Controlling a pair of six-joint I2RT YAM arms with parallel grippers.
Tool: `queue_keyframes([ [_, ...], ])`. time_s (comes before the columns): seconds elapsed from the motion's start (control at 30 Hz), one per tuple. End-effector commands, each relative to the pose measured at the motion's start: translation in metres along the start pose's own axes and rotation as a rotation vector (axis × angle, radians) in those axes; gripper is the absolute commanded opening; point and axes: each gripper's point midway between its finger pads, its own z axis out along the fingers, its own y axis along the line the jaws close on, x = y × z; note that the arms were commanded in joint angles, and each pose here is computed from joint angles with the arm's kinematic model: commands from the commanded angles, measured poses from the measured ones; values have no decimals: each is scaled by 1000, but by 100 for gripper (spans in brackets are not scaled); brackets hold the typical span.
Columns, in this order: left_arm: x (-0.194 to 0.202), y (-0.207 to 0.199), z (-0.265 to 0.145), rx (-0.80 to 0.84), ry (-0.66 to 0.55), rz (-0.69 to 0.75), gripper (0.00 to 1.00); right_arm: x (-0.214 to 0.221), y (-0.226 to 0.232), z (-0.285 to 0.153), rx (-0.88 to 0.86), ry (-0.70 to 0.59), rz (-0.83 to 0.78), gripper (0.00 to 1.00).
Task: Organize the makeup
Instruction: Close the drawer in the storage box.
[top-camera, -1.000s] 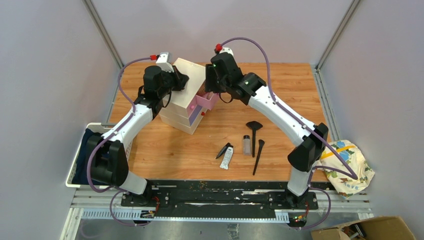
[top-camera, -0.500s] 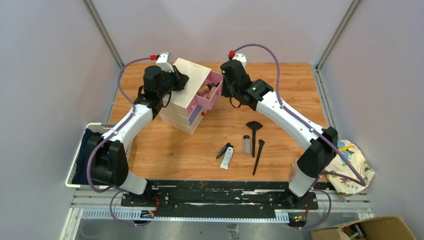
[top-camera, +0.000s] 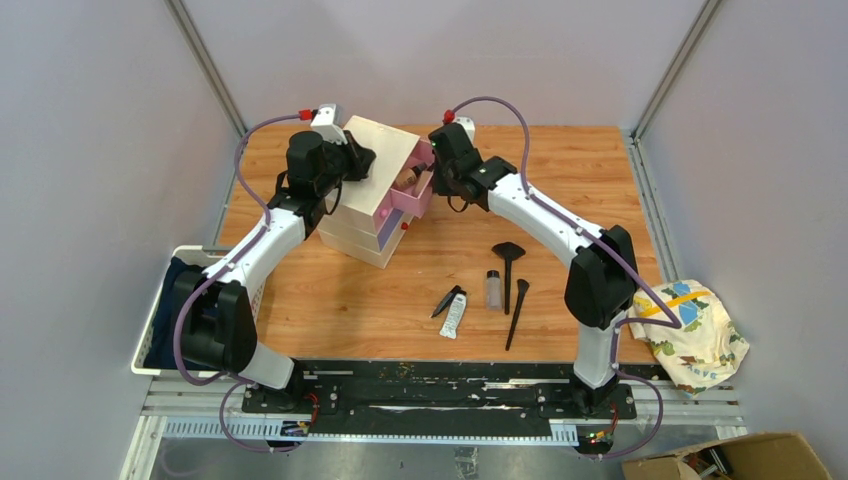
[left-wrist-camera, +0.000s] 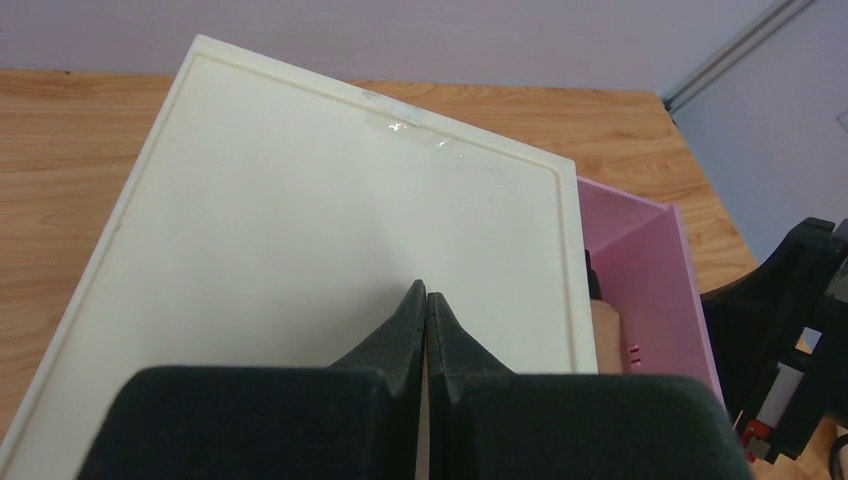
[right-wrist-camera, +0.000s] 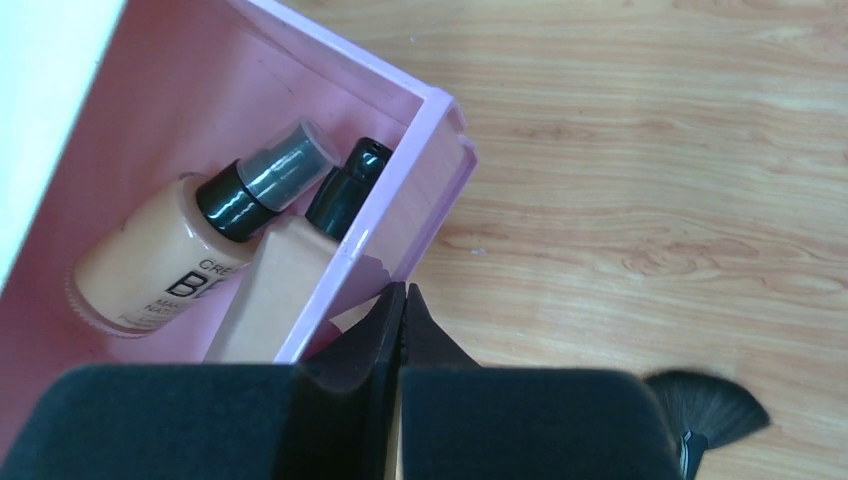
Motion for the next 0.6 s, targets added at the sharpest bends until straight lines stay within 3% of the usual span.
queue_keyframes([
  [0.0,99,35,-13,-126,322,-34,0,-30,45,2,-205,-110,47,0],
  [0.27,104,36,-13,-129,333,-38,0,-33,89,-3,-468,-161,89,0],
  [0.4,99,39,-14,-147,323,-29,0,-30,95,-4,-496,-141,99,0],
  [0.57,60,71,-29,-377,249,10,0,-33,89,-5,-470,-156,73,0],
])
